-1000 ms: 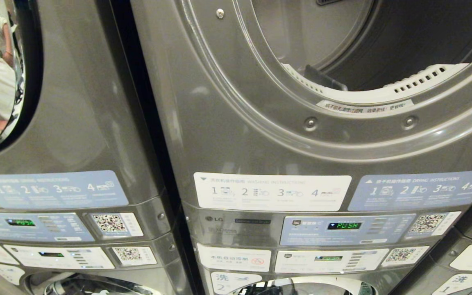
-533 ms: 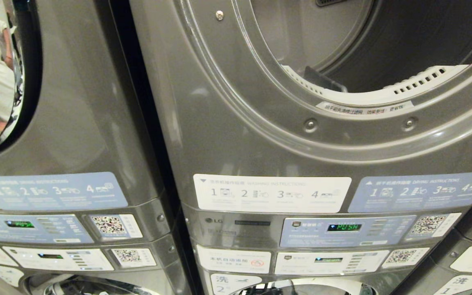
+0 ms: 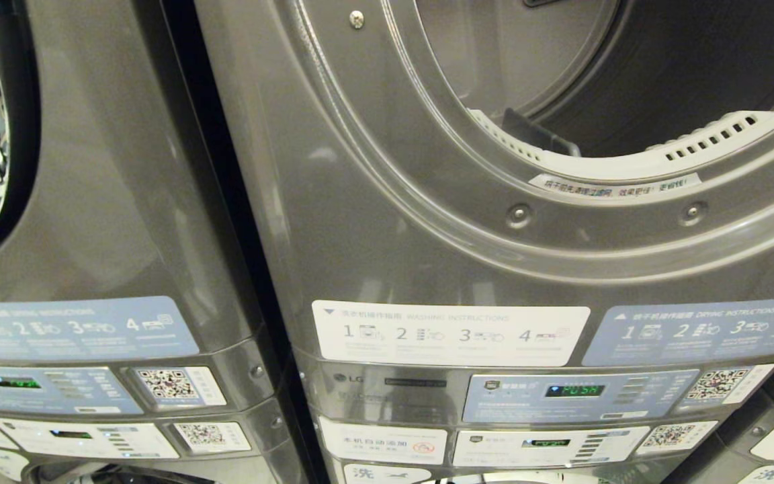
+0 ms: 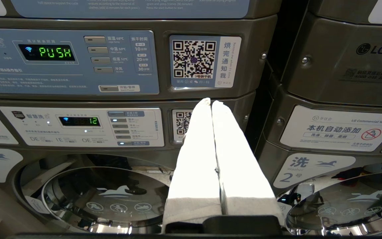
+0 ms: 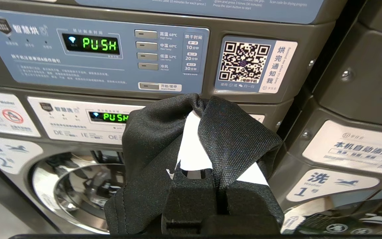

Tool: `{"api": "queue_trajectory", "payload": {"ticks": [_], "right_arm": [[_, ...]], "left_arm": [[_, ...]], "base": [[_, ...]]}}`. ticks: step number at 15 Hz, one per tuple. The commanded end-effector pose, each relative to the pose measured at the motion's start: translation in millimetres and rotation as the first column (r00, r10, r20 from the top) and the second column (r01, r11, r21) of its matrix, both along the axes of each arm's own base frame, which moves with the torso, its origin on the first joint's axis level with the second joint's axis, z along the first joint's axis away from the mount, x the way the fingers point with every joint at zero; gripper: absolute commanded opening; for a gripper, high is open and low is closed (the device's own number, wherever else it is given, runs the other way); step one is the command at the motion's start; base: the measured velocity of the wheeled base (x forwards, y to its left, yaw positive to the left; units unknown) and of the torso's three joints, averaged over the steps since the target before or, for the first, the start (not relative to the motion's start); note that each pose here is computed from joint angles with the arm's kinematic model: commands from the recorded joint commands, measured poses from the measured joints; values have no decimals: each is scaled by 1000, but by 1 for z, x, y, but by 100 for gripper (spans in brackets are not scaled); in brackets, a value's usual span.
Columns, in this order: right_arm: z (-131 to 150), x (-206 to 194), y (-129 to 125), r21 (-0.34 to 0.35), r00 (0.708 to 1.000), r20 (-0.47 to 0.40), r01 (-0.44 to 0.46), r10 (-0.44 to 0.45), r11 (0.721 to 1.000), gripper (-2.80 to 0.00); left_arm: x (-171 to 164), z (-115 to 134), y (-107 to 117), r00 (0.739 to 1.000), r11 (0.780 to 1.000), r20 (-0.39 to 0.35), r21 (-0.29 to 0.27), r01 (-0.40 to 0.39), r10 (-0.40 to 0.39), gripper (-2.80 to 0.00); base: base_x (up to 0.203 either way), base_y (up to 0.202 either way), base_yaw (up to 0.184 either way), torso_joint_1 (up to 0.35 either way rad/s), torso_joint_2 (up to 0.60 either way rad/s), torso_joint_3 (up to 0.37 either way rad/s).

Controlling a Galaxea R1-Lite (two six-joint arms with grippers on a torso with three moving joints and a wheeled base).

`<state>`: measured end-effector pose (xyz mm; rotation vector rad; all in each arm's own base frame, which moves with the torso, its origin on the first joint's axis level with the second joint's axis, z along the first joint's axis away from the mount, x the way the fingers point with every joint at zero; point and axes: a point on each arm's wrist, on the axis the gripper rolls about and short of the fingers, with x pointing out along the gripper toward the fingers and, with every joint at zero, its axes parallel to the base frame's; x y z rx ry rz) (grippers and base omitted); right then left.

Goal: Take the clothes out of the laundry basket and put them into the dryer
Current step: Put the clothes in the dryer

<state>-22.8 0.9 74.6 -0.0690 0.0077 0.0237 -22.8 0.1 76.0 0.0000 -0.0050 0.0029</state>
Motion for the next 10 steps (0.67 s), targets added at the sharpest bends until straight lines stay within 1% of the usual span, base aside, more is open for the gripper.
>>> {"api": "queue_trajectory", "payload": {"ticks": [1, 2, 3, 4, 5, 7, 8, 9, 10], "right_arm": [[0, 0, 0, 16, 1000, 0, -1, 1, 1000, -280], [0, 0, 0, 30, 1000, 1, -1, 1, 1000, -280], [0, 0, 0, 4, 1000, 2, -4, 4, 1000, -280], [0, 0, 0, -35, 1000, 2, -7, 7, 999, -280], [4, -1, 0, -95, 1000, 18, -20, 22, 995, -280], [40, -11, 1, -124, 990, 123, -50, 66, 991, -280], [62, -14, 2, -130, 984, 153, -70, 90, 989, -280], [90, -13, 2, -134, 980, 168, -86, 108, 987, -280], [125, -10, 3, -138, 973, 194, -96, 122, 986, -280]], "left_arm": [[0, 0, 0, 1000, 1000, 3, 0, -2, 2, -280], [0, 0, 0, 1000, 1000, 3, 0, 0, 0, -280], [0, 0, 0, 1000, 1000, 2, 0, 0, 0, -280], [0, 0, 0, 1000, 1000, 3, 0, -1, 1, -280], [0, 0, 0, 1000, 1000, 3, 0, -1, 1, -280], [0, 0, 0, 1000, 1000, 3, 0, 0, 0, -280], [0, 0, 0, 1000, 1000, 1, 0, 0, 0, -280], [0, 0, 0, 1000, 1000, 3, 0, 0, 0, -280], [0, 0, 0, 1000, 1000, 1, 0, 0, 0, -280]], "base": [[0, 0, 0, 0, 0, 0], [0, 0, 0, 0, 0, 0], [0, 0, 0, 0, 0, 0], [0, 0, 0, 0, 0, 0], [0, 0, 0, 0, 0, 0], [0, 0, 0, 0, 0, 0], [0, 0, 0, 0, 0, 0], [0, 0, 0, 0, 0, 0], [0, 0, 0, 0, 0, 0]]}}
